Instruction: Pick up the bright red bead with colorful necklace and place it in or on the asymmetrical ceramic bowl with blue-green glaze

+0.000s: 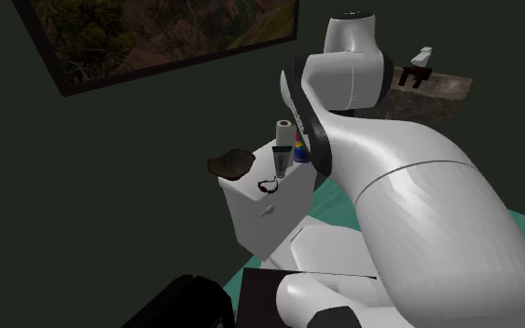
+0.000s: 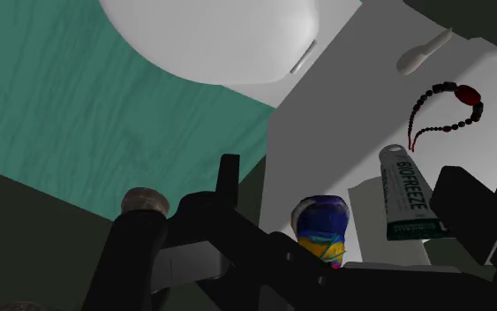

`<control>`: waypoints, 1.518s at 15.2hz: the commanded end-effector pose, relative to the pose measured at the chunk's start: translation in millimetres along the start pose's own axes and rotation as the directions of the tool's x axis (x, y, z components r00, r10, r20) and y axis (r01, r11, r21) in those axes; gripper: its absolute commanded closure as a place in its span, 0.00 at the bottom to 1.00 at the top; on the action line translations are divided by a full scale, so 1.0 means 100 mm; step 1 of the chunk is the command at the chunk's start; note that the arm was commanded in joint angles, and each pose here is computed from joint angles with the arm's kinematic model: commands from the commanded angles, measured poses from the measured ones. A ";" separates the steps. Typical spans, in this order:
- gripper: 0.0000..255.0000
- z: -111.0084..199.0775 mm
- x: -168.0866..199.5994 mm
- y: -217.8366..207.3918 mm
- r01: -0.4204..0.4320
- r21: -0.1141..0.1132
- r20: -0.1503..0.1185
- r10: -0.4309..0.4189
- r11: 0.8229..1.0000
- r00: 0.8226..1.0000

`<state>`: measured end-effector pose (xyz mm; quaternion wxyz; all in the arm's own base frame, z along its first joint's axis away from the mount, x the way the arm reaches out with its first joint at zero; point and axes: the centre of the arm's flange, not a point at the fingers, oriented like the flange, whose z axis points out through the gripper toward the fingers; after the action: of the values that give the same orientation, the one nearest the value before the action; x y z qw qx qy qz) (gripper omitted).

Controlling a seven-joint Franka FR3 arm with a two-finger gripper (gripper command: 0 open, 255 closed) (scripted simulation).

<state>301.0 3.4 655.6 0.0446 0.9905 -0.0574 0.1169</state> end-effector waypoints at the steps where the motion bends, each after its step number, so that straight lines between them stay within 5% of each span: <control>1: 0.00 0.00 0.00 0.00 0.000 0.000 0.000 0.000 1.000 1.000; 23: 0.00 1.97 0.96 -1.91 0.072 0.142 0.235 -0.104 0.987 0.966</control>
<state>454.3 152.0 482.0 -0.0199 0.9997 -0.0122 0.0030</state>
